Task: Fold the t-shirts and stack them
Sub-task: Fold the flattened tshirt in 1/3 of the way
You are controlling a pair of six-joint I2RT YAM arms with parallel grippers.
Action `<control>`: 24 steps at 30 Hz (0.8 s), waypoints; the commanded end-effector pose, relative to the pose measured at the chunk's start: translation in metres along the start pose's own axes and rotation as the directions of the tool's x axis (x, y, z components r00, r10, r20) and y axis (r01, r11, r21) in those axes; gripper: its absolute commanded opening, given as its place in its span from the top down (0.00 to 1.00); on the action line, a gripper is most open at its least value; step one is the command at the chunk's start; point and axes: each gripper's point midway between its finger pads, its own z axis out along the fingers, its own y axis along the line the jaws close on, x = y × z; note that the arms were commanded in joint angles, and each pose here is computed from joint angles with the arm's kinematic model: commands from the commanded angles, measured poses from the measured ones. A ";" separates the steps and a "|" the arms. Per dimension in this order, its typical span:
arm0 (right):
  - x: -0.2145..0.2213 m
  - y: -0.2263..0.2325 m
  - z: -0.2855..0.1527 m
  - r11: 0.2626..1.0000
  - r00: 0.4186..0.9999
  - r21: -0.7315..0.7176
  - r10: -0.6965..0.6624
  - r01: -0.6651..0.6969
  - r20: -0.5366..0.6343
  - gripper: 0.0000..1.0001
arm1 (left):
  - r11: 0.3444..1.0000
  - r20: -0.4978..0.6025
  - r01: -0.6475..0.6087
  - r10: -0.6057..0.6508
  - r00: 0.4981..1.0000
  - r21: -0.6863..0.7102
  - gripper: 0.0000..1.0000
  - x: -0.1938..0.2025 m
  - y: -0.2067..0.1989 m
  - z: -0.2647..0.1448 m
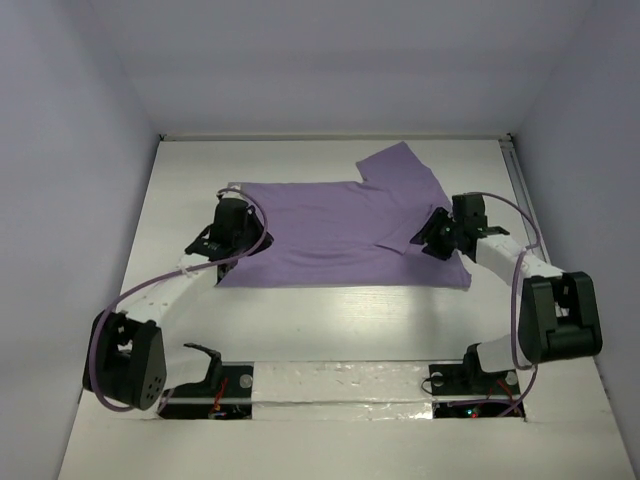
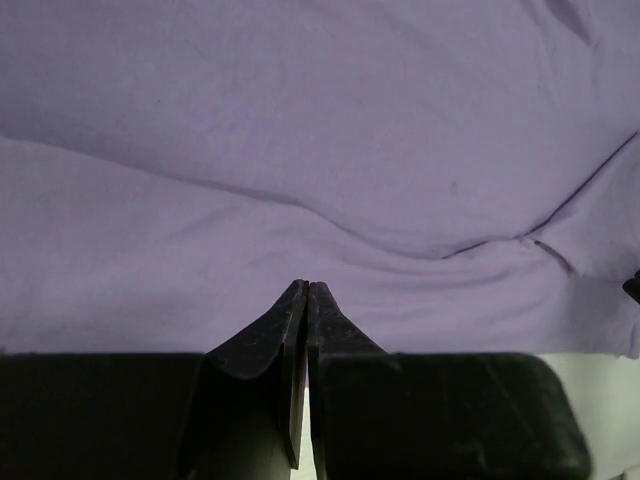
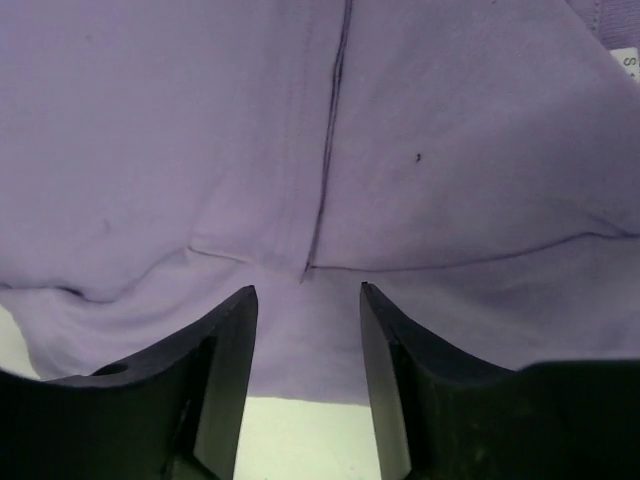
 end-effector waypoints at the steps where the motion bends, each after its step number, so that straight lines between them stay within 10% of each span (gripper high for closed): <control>1: -0.026 0.031 0.009 0.998 0.997 -0.065 -0.016 0.021 0.069 0.51 | 0.999 0.062 -0.047 0.046 0.997 0.018 1.00 -0.013 -0.004 0.007; 24: 0.007 0.018 0.050 0.999 0.999 0.031 0.019 -0.018 -0.034 0.78 | 0.998 -0.046 -0.037 0.034 0.998 -0.055 1.00 0.028 0.028 0.029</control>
